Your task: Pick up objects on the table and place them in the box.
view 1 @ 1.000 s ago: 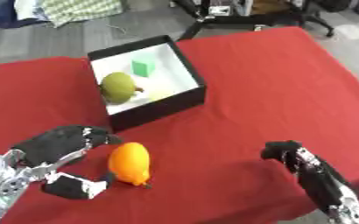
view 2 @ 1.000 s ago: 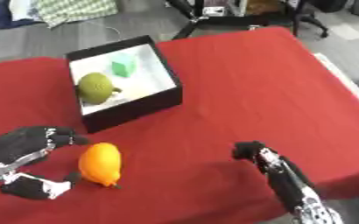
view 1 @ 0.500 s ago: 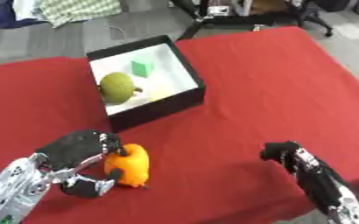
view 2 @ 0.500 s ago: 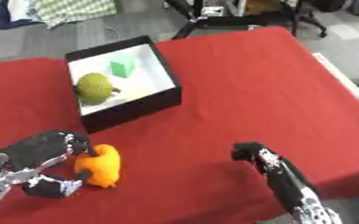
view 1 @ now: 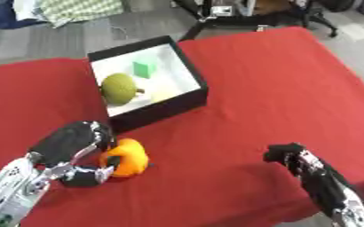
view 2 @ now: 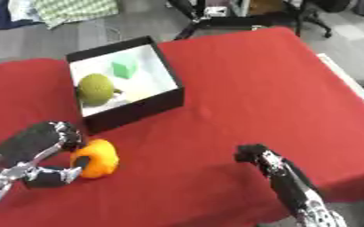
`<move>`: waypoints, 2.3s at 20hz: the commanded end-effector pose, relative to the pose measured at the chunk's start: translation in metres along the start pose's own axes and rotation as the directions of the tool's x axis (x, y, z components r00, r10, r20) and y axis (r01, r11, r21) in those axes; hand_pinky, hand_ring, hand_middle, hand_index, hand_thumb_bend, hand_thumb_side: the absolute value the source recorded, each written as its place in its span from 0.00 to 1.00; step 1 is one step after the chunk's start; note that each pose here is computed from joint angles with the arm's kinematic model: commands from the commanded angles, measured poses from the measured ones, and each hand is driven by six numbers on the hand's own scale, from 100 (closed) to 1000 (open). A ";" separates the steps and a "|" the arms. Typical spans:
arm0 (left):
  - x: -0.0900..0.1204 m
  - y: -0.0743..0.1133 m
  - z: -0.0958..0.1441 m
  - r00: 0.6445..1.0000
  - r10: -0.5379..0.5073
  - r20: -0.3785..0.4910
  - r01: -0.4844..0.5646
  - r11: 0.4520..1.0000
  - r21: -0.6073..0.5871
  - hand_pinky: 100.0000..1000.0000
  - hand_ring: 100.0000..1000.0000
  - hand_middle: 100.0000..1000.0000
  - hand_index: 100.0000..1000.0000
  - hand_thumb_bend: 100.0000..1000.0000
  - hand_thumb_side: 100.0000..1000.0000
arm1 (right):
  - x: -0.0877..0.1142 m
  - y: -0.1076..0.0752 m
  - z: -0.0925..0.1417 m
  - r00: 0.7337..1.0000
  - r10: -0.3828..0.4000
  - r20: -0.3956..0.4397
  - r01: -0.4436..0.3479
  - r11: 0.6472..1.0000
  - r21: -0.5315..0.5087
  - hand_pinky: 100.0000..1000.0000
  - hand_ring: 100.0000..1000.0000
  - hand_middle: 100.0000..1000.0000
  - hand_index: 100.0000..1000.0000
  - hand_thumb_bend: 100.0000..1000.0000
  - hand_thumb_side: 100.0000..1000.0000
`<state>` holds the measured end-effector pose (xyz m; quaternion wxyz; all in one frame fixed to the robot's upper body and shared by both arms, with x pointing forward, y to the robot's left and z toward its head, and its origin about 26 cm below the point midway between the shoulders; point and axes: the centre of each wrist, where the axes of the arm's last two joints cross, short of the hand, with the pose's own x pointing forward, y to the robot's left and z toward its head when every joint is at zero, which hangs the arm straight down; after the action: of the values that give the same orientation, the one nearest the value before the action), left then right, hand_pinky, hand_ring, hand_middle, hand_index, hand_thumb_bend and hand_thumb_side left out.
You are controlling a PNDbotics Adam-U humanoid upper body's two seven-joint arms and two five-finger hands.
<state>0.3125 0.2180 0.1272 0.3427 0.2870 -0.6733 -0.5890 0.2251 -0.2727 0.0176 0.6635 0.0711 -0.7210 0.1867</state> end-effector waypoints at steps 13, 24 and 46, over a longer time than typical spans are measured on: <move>-0.007 0.103 -0.053 0.992 -0.110 -0.067 0.122 0.967 0.225 0.66 0.39 0.35 0.54 0.00 0.04 | 0.000 0.000 0.002 1.000 -0.001 -0.020 0.001 1.000 0.009 1.00 0.78 0.66 0.78 0.00 1.00; -0.054 0.054 -0.134 0.965 -0.125 -0.231 0.120 0.992 -0.035 0.68 0.44 0.41 0.60 0.00 0.02 | 0.000 0.004 0.000 1.000 -0.015 -0.019 0.016 0.999 0.029 1.00 0.78 0.66 0.77 0.00 1.00; -0.052 0.055 -0.119 0.980 0.065 -0.188 -0.046 0.994 0.103 0.79 0.70 0.79 1.00 0.38 1.00 | 0.002 0.002 -0.001 1.000 -0.016 -0.012 0.016 1.000 0.018 1.00 0.78 0.66 0.77 0.00 1.00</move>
<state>0.4424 0.1926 0.1641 0.4194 0.3310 -0.6630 -0.5244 0.2242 -0.2681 0.0142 0.6745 0.0856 -0.7090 0.1875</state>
